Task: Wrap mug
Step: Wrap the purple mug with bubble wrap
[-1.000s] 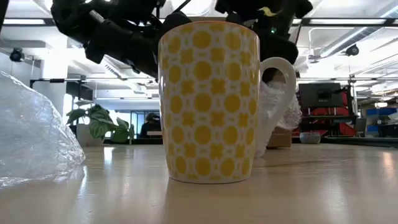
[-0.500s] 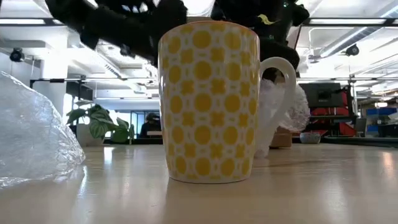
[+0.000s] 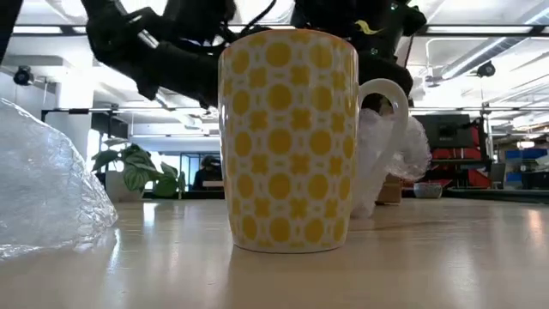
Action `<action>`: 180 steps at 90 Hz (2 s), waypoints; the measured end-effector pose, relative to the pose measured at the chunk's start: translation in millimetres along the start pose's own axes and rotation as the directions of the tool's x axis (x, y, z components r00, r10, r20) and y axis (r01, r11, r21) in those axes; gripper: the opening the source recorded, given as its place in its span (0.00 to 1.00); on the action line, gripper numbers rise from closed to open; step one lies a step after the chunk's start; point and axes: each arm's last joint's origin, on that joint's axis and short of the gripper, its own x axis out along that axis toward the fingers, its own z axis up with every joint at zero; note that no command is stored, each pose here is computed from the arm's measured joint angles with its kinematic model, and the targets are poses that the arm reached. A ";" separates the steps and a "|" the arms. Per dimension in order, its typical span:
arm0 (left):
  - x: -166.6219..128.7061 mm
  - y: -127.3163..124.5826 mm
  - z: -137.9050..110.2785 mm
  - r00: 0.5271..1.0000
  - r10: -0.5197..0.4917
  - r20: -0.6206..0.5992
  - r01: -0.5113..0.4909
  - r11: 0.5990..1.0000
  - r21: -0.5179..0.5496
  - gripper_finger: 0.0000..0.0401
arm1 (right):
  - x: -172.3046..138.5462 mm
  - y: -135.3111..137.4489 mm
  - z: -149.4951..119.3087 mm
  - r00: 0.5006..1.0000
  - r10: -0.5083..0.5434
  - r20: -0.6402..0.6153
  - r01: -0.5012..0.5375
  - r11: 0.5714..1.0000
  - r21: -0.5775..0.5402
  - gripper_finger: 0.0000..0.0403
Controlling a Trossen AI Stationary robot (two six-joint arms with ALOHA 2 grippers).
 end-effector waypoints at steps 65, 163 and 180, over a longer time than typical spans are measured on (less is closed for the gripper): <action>4.0 -1.5 -2.3 0.999 -0.017 -0.037 0.017 1.000 0.014 0.00 | -16.1 -3.7 -4.0 0.988 -0.144 -0.047 0.148 0.986 0.072 0.01; 2.5 -1.5 -1.9 0.999 -0.014 -0.046 0.015 1.000 0.016 0.00 | -64.2 65.4 -64.4 0.996 0.025 -0.085 -0.013 0.990 0.144 0.01; 2.5 -1.4 -1.6 0.999 -0.014 -0.043 0.014 1.000 0.015 0.00 | -59.2 63.5 -47.8 0.982 -0.078 0.174 0.057 0.991 0.121 0.01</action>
